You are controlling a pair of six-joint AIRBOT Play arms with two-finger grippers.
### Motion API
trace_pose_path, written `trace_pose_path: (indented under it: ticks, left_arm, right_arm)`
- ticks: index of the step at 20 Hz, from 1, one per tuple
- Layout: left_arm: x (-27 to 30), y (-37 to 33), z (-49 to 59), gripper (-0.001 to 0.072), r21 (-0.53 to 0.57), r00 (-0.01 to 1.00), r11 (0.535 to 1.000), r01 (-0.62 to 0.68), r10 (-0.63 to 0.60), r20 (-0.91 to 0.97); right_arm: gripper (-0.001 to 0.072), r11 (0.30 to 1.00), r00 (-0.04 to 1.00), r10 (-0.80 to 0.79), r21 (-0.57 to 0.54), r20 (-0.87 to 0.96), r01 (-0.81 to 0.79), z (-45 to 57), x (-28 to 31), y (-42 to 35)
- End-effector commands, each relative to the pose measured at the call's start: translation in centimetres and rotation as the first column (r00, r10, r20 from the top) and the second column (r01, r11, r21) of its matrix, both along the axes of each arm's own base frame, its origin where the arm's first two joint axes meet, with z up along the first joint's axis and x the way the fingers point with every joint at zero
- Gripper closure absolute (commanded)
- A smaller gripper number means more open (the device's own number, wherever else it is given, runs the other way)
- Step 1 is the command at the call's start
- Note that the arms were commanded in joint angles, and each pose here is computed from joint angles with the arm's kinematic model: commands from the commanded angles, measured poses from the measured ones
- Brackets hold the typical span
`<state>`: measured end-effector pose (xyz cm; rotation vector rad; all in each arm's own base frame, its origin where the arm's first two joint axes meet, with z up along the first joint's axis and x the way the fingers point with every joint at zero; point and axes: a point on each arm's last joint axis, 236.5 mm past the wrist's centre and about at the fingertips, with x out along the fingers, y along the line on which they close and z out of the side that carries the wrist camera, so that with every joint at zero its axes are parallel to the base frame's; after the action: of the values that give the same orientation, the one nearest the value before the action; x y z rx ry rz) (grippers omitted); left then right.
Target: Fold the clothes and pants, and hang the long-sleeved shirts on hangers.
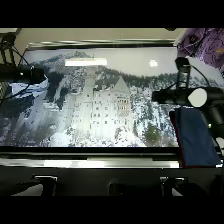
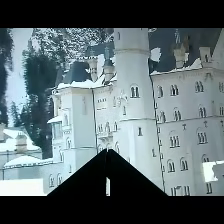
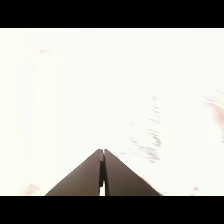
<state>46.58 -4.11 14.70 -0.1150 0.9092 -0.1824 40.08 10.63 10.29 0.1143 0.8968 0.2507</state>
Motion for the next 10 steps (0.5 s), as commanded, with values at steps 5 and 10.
trace_pose_path:
  ticks: [5,10]
  left_arm:
    - [-0.21,-0.25,1.16,0.0688,0.113,0.995,0.993,0.033,-0.043,0.087]
    - [-0.58,-0.38,0.53,0.0686,0.110,0.997,0.993,0.039,-0.046,0.057]
  right_arm:
    - [0.0685,0.989,0.988,0.148,0.018,0.051,-0.149,0.91,-1.11,6.17]
    - [0.0684,0.989,0.988,0.148,0.018,0.050,-0.149,0.91,-1.12,6.18]
